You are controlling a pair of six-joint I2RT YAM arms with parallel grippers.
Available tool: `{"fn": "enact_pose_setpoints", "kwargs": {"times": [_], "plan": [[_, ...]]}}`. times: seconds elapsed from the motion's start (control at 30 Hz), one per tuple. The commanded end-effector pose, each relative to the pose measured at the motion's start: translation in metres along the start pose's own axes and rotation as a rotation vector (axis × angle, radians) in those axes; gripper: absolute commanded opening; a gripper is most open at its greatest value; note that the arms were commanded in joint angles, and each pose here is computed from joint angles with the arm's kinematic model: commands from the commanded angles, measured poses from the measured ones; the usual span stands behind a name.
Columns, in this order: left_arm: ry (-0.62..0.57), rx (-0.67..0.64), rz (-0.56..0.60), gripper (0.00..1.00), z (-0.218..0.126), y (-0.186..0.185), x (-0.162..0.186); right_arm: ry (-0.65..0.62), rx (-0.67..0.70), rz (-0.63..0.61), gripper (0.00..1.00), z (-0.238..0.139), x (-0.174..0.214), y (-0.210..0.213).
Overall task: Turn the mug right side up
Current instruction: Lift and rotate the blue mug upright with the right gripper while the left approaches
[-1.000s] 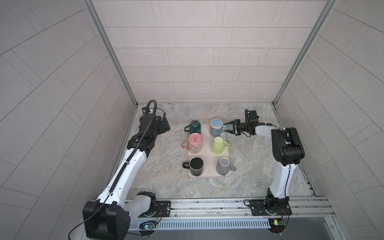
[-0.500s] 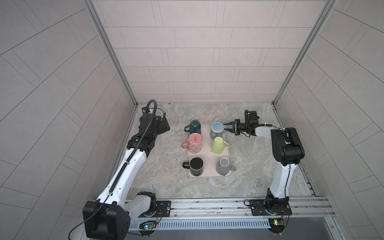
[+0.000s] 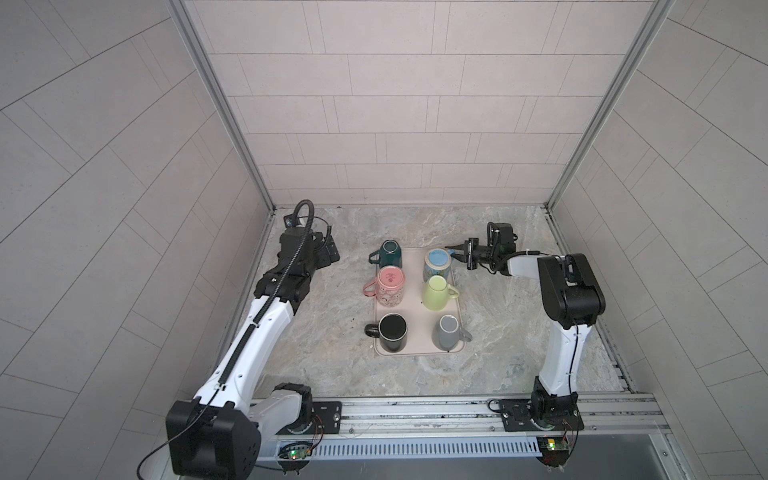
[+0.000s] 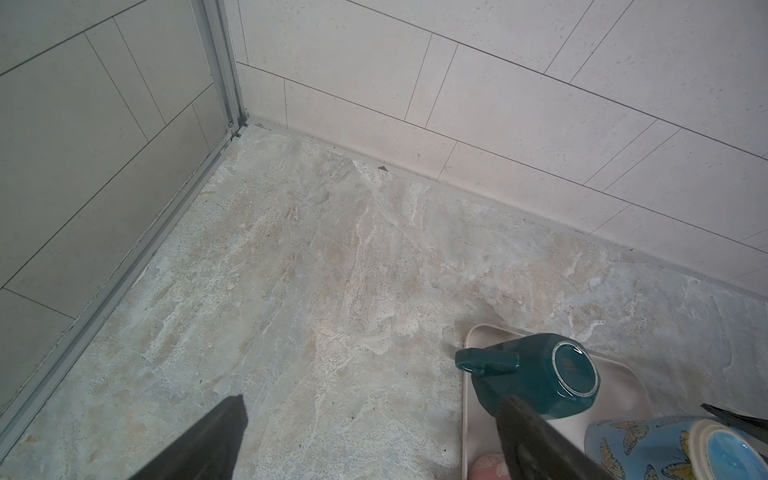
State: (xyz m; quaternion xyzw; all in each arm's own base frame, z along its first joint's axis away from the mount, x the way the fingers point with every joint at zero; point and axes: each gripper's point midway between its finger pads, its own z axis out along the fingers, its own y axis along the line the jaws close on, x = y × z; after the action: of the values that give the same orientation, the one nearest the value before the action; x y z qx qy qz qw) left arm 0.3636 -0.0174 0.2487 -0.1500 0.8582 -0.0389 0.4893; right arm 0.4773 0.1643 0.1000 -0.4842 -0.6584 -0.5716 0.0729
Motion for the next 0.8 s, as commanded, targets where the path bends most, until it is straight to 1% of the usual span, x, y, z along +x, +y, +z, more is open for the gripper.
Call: {"fn": "enact_pose_setpoints", "kwargs": {"times": [0.0, 0.2, 0.43, 0.77], "plan": [[-0.016, -0.005, 0.007, 1.00, -0.004, -0.002, -0.009, -0.048, -0.056, 0.094, 0.00, 0.007, -0.018, 0.004], [-0.013, -0.011, 0.007, 1.00, -0.002, -0.001, -0.009, -0.002, -0.161, 0.022, 0.00, 0.010, -0.008, 0.041], [-0.012, -0.003, 0.006, 1.00, -0.002, -0.003, -0.010, 0.072, -0.289, -0.103, 0.00, 0.002, 0.020, 0.088], [-0.021, 0.021, -0.008, 1.00, -0.004, -0.008, -0.016, 0.167, -0.349, -0.258, 0.00, 0.002, 0.059, 0.120]]}}
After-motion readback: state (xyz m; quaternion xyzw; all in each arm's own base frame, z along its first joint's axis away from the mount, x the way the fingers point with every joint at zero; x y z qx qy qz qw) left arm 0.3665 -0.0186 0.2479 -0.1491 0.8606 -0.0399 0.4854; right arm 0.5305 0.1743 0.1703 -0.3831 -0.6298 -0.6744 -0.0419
